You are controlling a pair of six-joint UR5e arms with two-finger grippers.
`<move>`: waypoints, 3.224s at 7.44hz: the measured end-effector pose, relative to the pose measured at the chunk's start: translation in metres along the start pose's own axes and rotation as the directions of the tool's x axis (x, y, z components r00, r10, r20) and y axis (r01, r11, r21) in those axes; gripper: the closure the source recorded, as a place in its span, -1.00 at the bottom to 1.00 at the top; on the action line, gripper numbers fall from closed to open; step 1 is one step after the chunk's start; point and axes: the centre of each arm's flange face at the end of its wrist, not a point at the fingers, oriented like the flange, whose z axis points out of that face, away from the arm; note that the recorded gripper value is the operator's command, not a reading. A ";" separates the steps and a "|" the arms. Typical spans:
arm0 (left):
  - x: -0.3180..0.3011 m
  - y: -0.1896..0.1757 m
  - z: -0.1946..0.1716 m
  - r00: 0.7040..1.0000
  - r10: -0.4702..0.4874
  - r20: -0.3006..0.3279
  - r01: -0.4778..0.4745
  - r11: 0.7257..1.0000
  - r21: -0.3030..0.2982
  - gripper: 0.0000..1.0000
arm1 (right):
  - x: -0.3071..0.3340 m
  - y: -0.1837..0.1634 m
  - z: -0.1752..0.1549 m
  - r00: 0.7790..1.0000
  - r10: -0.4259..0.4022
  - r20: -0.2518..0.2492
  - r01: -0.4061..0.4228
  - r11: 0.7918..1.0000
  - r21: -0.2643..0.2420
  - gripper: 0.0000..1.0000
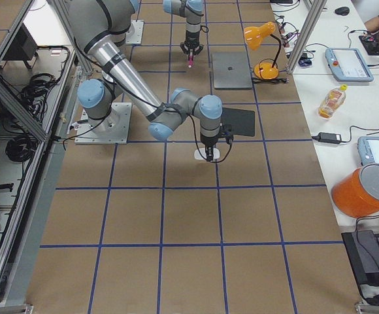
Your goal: Place pen and mouse around notebook
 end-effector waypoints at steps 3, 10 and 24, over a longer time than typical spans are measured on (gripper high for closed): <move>0.009 0.038 0.013 1.000 0.002 0.008 -0.002 1.000 0.000 -0.61 | -0.091 -0.063 -0.031 0.999 0.045 0.007 -0.045 0.999 0.028 -0.08; 0.034 0.014 -0.093 0.804 0.583 -0.116 -0.574 0.812 0.103 -1.00 | -0.193 -0.141 0.014 0.995 0.099 0.030 -0.099 0.995 0.021 -0.14; 0.016 -0.134 -0.292 0.055 0.996 0.073 -0.988 0.044 0.149 -1.00 | -0.238 -0.052 -0.197 0.998 0.056 0.038 -0.053 0.996 -0.075 -1.00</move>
